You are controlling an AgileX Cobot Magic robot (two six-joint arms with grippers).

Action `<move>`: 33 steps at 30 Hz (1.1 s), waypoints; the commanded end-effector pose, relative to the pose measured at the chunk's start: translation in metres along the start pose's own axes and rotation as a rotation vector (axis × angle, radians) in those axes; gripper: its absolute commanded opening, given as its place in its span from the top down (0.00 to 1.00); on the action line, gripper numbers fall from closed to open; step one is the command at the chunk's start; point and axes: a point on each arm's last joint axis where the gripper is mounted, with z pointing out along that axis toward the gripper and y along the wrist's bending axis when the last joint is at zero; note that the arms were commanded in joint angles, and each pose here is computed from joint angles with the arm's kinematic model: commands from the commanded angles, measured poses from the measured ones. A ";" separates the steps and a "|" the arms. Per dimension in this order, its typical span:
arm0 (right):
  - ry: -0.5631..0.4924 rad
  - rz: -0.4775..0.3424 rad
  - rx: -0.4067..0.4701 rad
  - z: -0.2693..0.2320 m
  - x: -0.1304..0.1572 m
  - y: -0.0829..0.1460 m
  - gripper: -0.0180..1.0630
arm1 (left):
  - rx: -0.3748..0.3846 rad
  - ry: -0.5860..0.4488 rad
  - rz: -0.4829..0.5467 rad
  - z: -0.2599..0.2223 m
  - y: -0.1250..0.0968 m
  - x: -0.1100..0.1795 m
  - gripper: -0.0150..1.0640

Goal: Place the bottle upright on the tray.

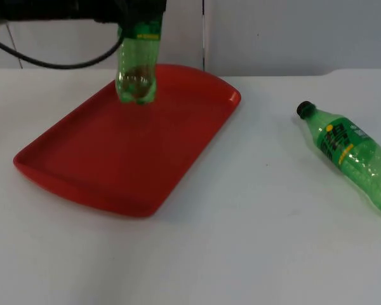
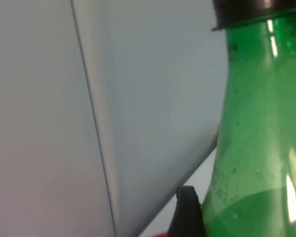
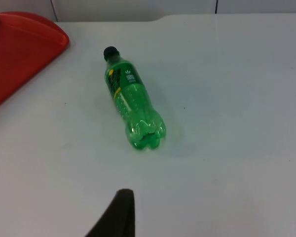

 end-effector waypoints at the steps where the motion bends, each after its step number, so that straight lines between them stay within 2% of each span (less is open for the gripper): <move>1: -0.005 0.005 0.003 0.001 0.001 0.000 0.02 | 0.009 -0.006 -0.026 0.008 0.002 0.012 0.99; 4: -0.005 0.005 0.003 0.001 0.001 0.000 0.02 | 0.012 -0.001 -0.025 0.011 0.002 0.018 0.99; 7: -0.005 0.005 0.003 0.001 0.001 0.000 0.02 | 0.045 -0.013 0.100 0.013 -0.001 0.025 0.99; 8: -0.005 0.005 0.003 0.001 0.001 0.000 0.02 | 0.045 -0.013 0.100 0.013 -0.001 0.025 0.99; 11: -0.005 0.005 0.003 0.001 0.001 0.000 0.02 | 0.084 -0.039 0.217 0.013 -0.003 0.032 0.99; 14: -0.005 0.005 0.003 0.001 0.001 0.000 0.02 | 0.086 -0.042 0.248 0.011 0.000 0.038 0.99; 21: -0.005 0.005 0.003 0.001 0.001 0.000 0.02 | 0.123 -0.089 0.230 0.002 0.008 0.050 0.99; 28: -0.005 0.005 0.003 0.001 0.001 0.000 0.02 | 0.180 -0.132 0.210 -0.001 0.005 0.059 0.99; 33: -0.005 0.005 0.003 0.001 0.001 0.000 0.02 | 0.181 -0.131 0.211 -0.001 0.005 0.060 0.99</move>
